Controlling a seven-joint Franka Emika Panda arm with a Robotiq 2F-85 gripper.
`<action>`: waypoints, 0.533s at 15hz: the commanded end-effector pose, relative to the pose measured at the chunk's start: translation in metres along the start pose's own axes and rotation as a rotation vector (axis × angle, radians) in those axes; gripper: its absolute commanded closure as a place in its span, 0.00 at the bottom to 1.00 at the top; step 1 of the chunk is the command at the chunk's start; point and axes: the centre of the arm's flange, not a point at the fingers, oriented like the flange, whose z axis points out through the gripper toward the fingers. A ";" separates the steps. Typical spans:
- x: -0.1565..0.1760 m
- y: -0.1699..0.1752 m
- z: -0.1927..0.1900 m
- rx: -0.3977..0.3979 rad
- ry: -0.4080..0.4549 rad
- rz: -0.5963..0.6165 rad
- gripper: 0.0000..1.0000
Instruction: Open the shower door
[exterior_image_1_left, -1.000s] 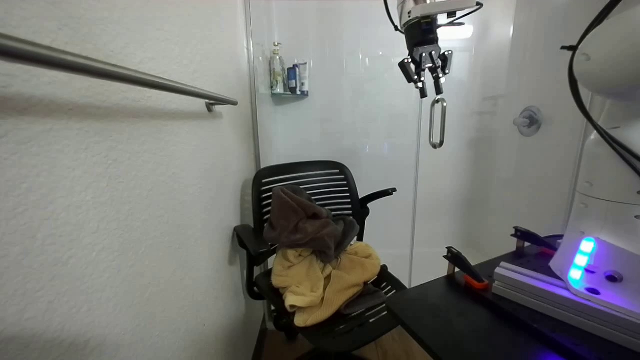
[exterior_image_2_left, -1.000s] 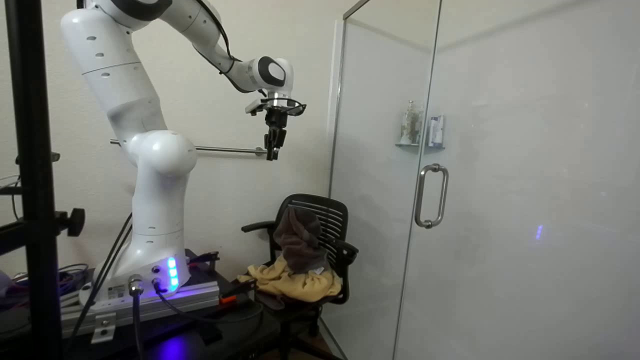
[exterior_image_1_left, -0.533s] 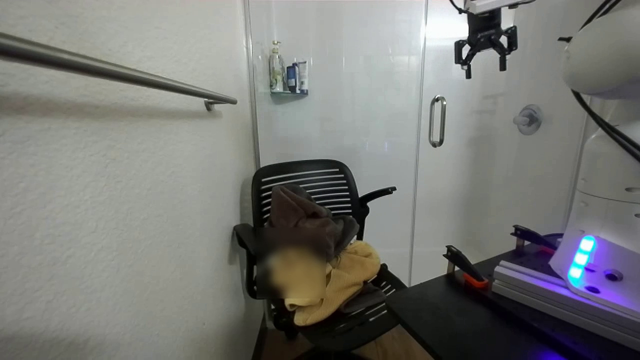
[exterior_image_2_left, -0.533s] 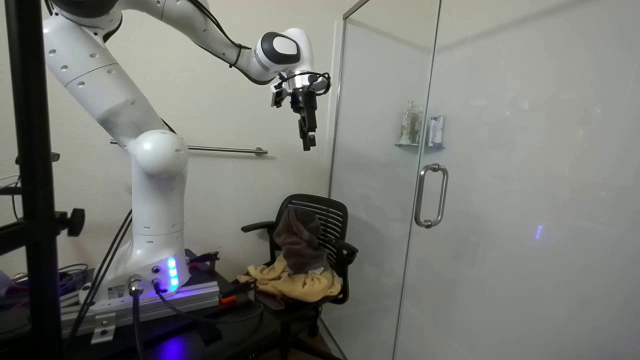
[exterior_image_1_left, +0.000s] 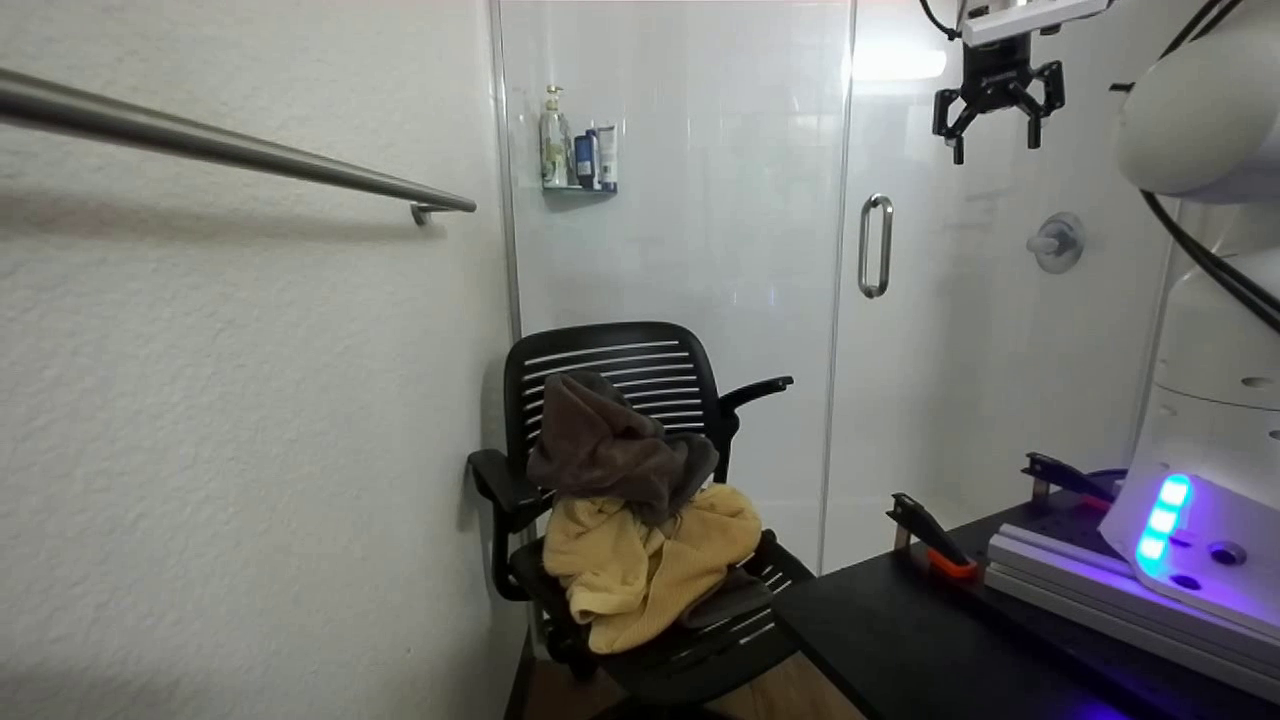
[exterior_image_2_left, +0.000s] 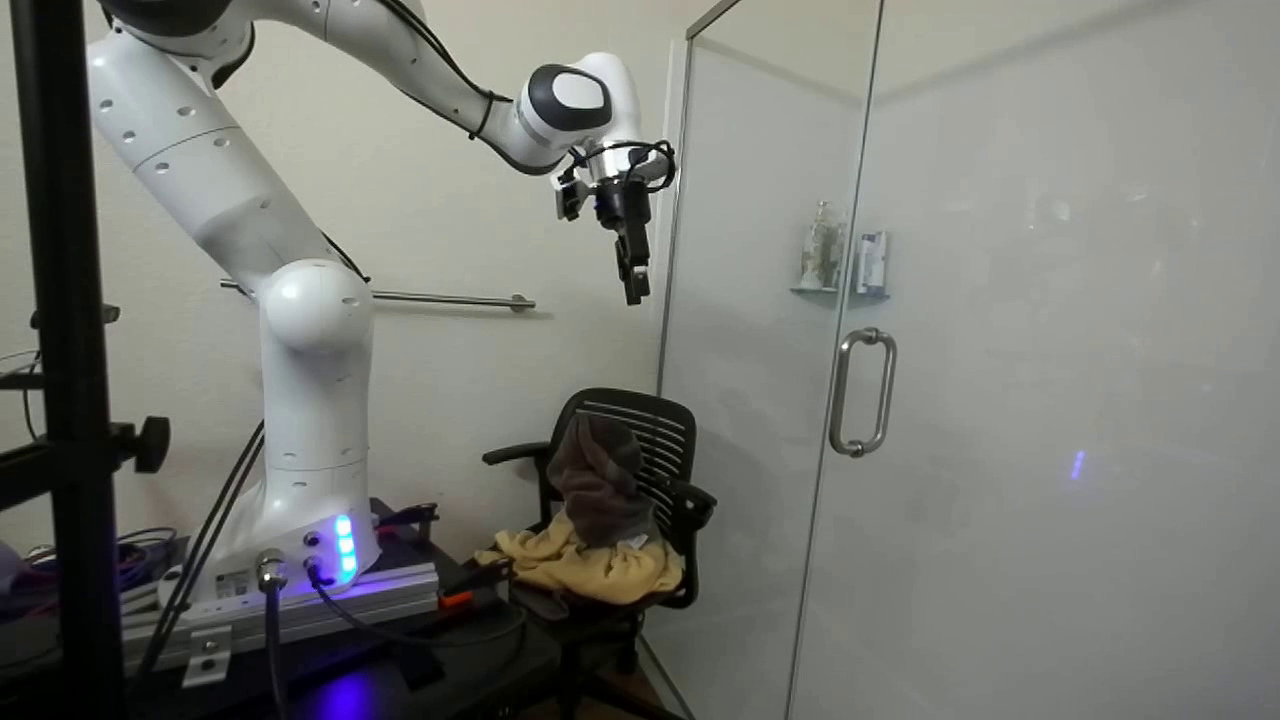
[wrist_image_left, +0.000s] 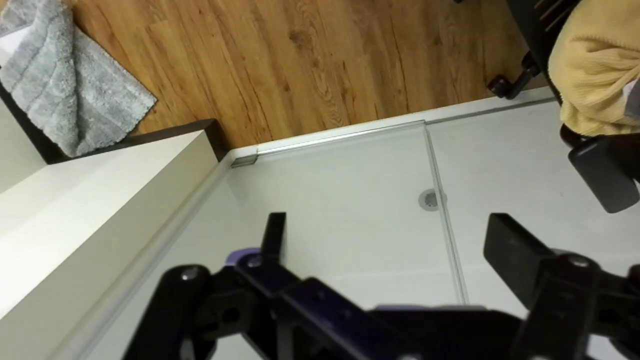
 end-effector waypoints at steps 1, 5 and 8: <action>0.047 0.025 0.030 -0.077 0.047 -0.030 0.00; 0.099 0.045 0.039 -0.120 0.125 -0.095 0.00; 0.120 0.035 0.029 -0.085 0.142 -0.141 0.00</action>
